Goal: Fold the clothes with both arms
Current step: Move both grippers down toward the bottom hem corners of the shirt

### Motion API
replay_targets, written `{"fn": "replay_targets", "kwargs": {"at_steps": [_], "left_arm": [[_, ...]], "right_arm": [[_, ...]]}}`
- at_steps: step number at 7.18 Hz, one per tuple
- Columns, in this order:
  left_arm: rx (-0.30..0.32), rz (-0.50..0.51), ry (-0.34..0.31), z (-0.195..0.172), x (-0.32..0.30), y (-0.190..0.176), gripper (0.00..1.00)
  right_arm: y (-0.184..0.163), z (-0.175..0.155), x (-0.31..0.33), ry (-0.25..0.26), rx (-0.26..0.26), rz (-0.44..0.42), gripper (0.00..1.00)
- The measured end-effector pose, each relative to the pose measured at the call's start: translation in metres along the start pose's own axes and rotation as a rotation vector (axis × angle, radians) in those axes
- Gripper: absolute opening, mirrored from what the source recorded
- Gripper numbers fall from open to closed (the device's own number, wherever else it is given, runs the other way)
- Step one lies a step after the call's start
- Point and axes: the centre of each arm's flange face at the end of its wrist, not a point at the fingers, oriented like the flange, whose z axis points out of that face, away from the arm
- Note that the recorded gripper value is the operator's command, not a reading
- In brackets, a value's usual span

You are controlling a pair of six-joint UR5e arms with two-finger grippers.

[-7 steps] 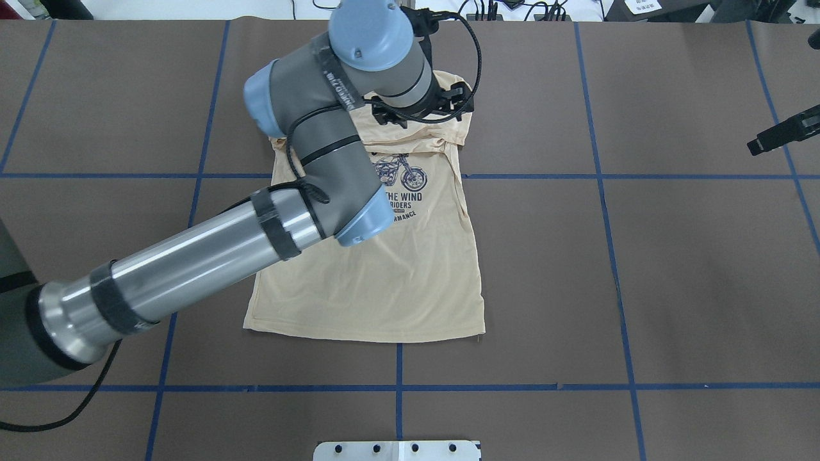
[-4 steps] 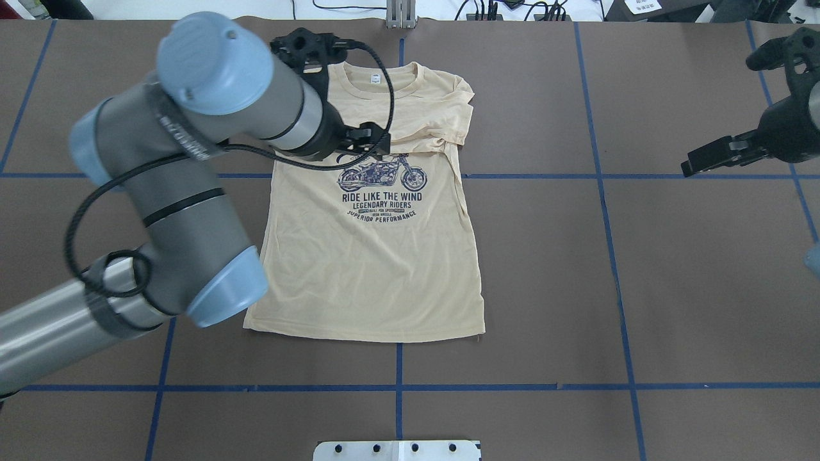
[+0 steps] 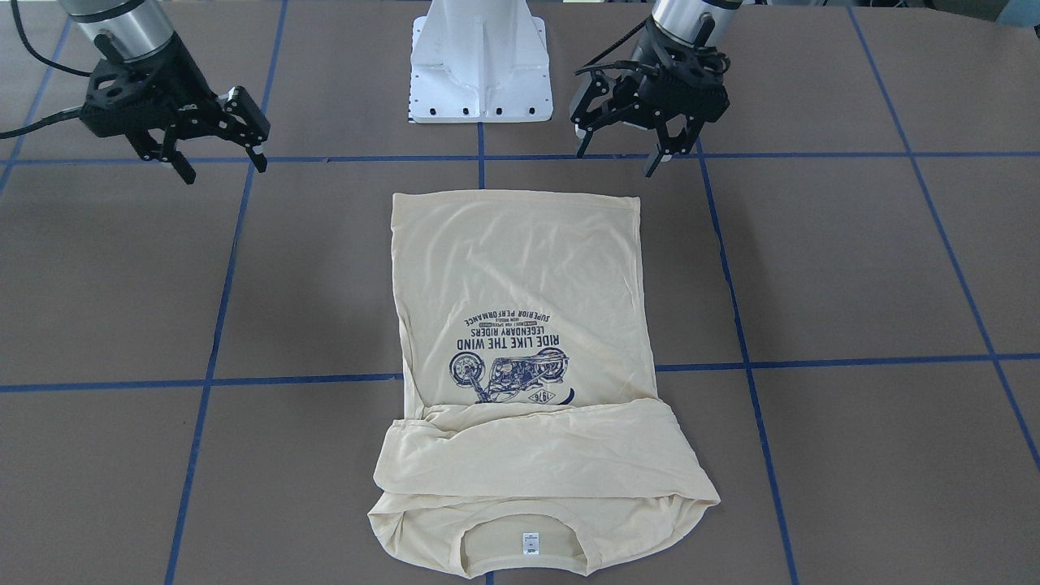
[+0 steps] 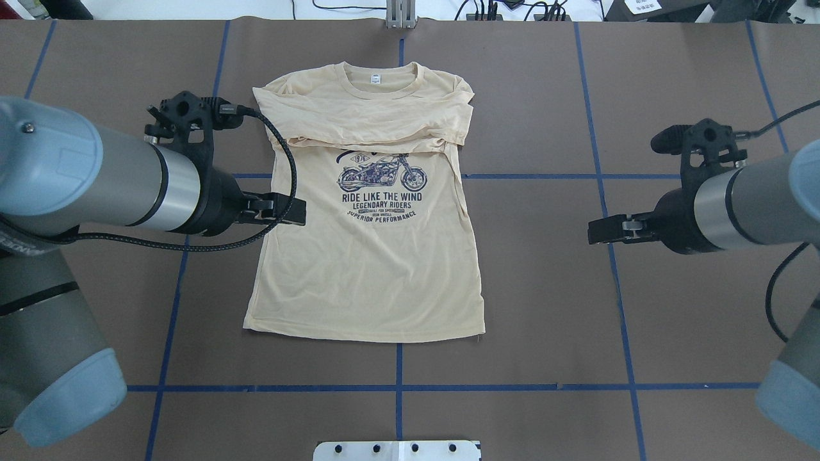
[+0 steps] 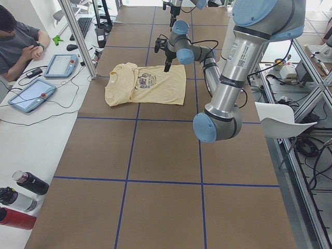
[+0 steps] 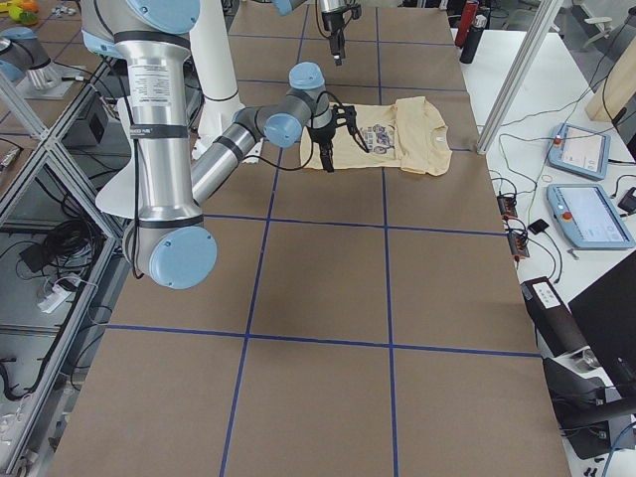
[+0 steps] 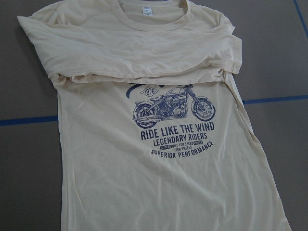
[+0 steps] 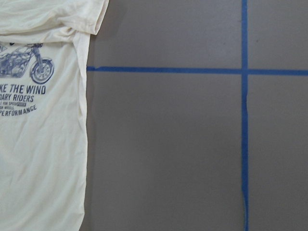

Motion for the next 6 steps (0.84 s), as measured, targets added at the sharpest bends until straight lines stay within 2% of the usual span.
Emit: {"fn": "replay_targets", "kwargs": {"at_steps": [1,3,4,6], "left_arm": [[-0.023,-0.041,-0.023,0.015,-0.003,0.023,1.0],[-0.055,-0.062,-0.073,0.042,-0.025,0.059,0.99],[-0.058,-0.057,-0.087,0.052,-0.041,0.072,0.95],[-0.051,-0.054,-0.116,0.08,-0.071,0.085,0.85]], "right_arm": [[0.029,0.012,-0.023,0.005,0.015,0.032,1.0],[0.086,0.036,-0.058,0.019,0.065,0.07,1.0],[0.101,0.041,-0.067,0.019,0.082,0.073,1.0],[0.112,0.046,-0.074,0.021,0.093,0.072,1.0]]}}
